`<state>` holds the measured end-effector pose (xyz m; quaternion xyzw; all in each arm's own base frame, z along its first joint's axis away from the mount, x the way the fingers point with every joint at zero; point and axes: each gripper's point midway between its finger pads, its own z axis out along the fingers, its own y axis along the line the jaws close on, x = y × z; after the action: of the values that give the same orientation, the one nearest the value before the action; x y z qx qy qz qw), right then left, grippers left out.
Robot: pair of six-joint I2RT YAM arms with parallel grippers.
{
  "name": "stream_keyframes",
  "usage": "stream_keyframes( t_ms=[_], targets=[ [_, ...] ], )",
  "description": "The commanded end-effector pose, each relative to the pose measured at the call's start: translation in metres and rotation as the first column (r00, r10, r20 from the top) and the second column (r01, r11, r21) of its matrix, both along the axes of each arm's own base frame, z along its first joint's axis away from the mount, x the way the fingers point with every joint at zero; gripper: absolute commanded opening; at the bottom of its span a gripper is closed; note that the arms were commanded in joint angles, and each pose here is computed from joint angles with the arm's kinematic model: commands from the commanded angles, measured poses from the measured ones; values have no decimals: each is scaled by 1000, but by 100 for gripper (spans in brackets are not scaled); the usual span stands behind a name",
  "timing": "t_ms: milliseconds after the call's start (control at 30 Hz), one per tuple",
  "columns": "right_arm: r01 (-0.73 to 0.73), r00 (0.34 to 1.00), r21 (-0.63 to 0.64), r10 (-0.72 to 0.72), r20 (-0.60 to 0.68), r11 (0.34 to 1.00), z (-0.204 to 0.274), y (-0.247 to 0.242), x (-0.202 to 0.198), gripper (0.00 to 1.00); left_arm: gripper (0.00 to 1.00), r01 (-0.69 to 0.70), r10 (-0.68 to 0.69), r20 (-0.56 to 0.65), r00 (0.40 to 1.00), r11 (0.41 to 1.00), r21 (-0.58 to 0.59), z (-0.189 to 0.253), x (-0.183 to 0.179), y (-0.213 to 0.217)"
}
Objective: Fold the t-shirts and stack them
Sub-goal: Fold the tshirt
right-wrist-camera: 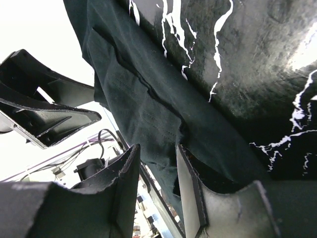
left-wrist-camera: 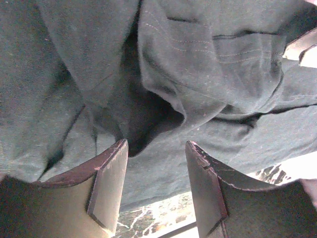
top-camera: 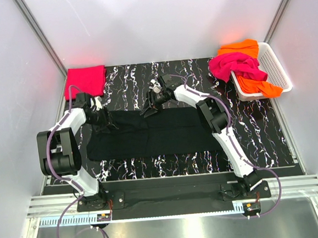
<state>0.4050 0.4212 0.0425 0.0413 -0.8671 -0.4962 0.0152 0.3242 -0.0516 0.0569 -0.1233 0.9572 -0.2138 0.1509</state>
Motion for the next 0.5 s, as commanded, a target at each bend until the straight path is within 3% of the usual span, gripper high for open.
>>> stream_keyframes(
  t_ms=[0,267,367,467],
  targets=[
    [5,1000,-2,-5,13,1000,-1,4,2,42,54,25,-27,38,999,999,45,3,10,6],
    [48,998,-61,-46,39,997,-4,-18,7,43,49,44,-42,-30,999,996,71,-11,4,10],
    [39,999,-62,-37,31,997,-8,-20,3,43,38,28,-22,-61,998,995,91,-18,1,14],
    [22,1000,-51,-22,15,998,-12,-15,0,41,34,14,-8,-72,997,996,89,-19,0,13]
  ],
)
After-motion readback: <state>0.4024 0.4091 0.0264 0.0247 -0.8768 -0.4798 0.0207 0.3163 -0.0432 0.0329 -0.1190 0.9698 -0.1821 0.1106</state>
